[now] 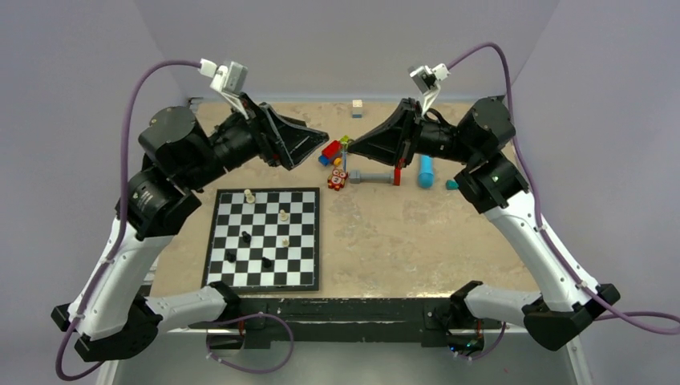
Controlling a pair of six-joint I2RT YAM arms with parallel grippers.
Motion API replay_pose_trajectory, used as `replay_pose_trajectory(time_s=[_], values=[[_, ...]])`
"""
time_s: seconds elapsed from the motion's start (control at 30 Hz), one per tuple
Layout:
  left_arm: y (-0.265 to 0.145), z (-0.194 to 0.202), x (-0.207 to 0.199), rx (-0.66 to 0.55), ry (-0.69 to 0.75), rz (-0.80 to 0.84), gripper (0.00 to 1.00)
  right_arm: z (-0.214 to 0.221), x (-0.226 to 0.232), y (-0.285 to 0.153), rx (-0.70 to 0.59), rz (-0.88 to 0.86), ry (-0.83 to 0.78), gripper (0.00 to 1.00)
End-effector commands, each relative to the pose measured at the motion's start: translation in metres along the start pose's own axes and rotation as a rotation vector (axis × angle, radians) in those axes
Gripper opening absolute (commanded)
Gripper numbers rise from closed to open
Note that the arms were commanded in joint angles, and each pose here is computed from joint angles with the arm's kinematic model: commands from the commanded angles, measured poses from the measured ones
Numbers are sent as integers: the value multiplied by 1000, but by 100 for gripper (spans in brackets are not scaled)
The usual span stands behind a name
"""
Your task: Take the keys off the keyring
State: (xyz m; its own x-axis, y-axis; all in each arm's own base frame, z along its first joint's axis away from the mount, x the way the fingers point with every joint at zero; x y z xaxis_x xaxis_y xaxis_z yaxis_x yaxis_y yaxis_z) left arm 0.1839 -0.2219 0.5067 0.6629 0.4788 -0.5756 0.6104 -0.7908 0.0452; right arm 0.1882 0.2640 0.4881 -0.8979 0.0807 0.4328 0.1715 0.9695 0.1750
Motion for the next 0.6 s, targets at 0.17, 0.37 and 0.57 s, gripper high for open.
replay_pose_trajectory(time_s=[0.17,0.37,0.57], values=[[-23,-4,-20,188,296,97,82,46,-5,-34,259,120,-84,0],[-13,30,-24,421,287,253,76,56,5,-47,334,113,-68,0],[-1,47,-31,493,202,390,68,49,29,-45,266,-13,-51,0]])
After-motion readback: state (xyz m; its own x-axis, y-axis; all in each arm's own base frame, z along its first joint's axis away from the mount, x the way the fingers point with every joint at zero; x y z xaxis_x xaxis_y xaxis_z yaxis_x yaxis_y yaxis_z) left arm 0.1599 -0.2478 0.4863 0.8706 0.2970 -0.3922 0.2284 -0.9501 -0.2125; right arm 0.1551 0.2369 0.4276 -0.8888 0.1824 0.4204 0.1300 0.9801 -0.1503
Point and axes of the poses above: each gripper's point midway between its finger pads, its own y axis out along the fingers, its own x axis along the line the jaws close on, z = x × y, the point moved 3 cm from there along -y, back along the fingers, and after that the axes turned 3 degrees about -y, right-handed, at the moved point
